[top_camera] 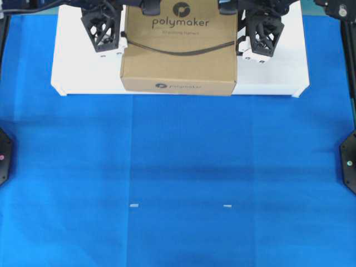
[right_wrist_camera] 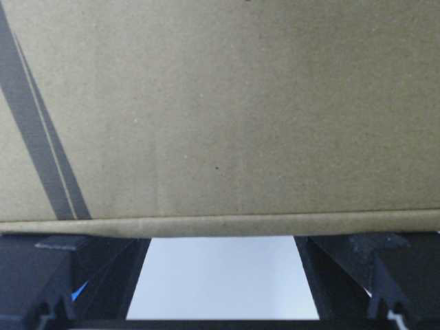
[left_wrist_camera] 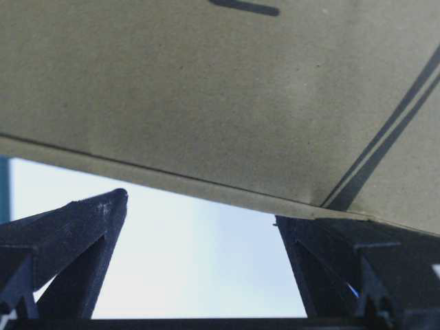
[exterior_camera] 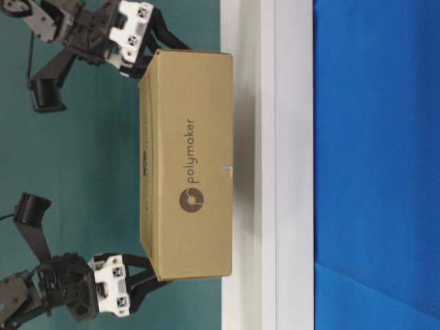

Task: Place the cardboard box on the stand after clamping it between your arms.
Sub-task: 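Lower the box onto the white stand with both grippers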

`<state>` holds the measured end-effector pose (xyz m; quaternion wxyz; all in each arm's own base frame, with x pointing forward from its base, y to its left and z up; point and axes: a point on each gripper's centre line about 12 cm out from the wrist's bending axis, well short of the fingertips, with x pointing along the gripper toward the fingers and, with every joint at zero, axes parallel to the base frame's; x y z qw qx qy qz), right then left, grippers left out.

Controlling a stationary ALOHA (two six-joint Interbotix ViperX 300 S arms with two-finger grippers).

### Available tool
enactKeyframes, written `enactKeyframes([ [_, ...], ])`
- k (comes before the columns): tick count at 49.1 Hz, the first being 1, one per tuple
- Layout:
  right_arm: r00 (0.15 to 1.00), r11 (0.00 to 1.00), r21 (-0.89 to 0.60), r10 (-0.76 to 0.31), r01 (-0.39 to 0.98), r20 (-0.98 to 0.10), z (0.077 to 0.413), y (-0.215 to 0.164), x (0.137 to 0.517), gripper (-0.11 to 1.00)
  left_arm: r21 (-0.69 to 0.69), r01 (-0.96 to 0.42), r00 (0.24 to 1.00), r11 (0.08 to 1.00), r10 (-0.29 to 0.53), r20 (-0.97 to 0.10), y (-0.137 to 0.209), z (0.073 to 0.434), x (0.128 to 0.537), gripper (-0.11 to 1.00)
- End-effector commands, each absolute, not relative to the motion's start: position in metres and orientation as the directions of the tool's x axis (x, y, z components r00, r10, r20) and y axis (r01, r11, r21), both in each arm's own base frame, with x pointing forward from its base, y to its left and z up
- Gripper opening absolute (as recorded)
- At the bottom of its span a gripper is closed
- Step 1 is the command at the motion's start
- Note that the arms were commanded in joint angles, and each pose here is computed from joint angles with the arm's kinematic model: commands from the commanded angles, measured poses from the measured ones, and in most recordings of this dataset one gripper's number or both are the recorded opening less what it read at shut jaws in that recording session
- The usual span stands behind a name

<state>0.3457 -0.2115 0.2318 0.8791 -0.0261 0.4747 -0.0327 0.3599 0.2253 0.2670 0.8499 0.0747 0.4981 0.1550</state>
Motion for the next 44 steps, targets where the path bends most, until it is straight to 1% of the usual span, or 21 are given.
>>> enactKeyframes([
  [1, 0.746, 0.997, -0.082, -0.061, 0.009, -0.663, 0.304, -0.195, 0.395, 0.99, 0.301, -0.255, 0.665, 0.919, 0.393, -0.635, 0.223, 0.332, 0.404, 0.86],
  [6, 0.745, 0.997, -0.068, -0.062, 0.022, -0.665, 0.302, -0.206, 0.394, 0.99, 0.301, -0.261, 0.661, 0.917, 0.397, -0.637, 0.229, 0.329, 0.408, 0.86],
  [13, 0.739, 0.996, -0.087, -0.052, -0.008, -0.672, 0.3, -0.217, 0.395, 0.99, 0.299, -0.267, 0.652, 0.916, 0.4, -0.644, 0.235, 0.324, 0.41, 0.86],
  [20, 0.742, 0.998, -0.061, -0.029, -0.017, -0.67, 0.302, -0.228, 0.396, 0.99, 0.297, -0.27, 0.646, 0.916, 0.401, -0.65, 0.238, 0.321, 0.41, 0.86],
  [29, 0.739, 0.998, -0.055, -0.013, -0.032, -0.674, 0.297, -0.228, 0.397, 0.99, 0.295, -0.279, 0.632, 0.914, 0.406, -0.661, 0.244, 0.317, 0.407, 0.86],
  [33, 0.731, 0.998, -0.048, -0.007, -0.035, -0.683, 0.291, -0.227, 0.397, 0.99, 0.295, -0.284, 0.628, 0.912, 0.409, -0.662, 0.247, 0.315, 0.406, 0.86],
  [44, 0.692, 0.999, -0.014, 0.011, -0.031, -0.722, 0.261, -0.235, 0.399, 0.99, 0.3, -0.278, 0.604, 0.912, 0.409, -0.684, 0.258, 0.3, 0.407, 0.86],
])
